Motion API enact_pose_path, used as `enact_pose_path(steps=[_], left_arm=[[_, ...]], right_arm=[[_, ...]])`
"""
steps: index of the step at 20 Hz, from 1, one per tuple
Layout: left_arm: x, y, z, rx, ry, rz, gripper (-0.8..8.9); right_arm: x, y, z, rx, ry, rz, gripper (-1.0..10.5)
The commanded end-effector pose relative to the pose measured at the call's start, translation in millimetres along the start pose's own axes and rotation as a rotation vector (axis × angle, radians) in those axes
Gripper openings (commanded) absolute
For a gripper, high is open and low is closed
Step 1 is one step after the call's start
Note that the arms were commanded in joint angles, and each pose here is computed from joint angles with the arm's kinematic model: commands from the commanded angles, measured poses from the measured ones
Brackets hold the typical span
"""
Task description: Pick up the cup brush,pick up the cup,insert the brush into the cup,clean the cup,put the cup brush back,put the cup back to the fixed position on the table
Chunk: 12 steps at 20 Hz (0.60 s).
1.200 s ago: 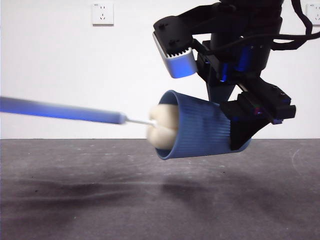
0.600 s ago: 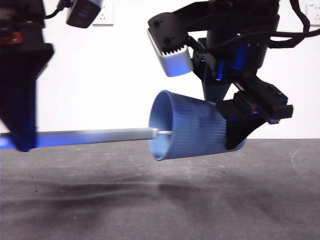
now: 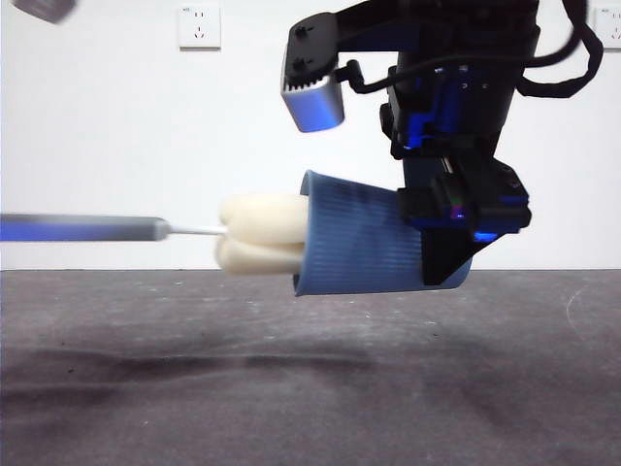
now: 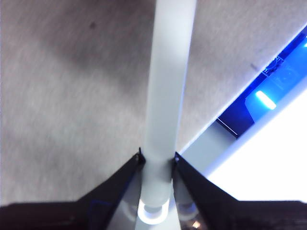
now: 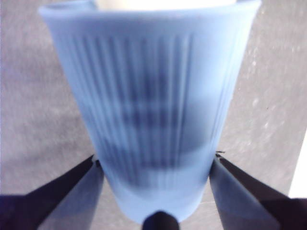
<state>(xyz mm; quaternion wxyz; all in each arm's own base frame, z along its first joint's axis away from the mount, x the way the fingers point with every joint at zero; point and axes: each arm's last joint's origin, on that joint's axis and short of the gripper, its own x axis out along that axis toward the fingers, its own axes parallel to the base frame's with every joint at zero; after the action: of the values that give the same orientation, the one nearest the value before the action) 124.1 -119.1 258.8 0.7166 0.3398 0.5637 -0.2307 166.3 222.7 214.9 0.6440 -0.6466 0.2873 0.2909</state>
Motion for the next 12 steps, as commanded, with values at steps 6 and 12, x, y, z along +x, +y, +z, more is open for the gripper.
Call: enact_pose_path(steps=[6,12], left_arm=[[-26.2,6.2,-37.6,-0.220,-0.089,0.036,-0.09],[-32.5,10.0,-12.1,-0.516,-0.377,-0.013,-0.09]], right_arm=[[-20.3,-10.0,-9.4,0.553,-0.052,-0.050,-0.1],[-67.8,-26.9,-29.7,1.066,-0.323,0.081,-0.1]])
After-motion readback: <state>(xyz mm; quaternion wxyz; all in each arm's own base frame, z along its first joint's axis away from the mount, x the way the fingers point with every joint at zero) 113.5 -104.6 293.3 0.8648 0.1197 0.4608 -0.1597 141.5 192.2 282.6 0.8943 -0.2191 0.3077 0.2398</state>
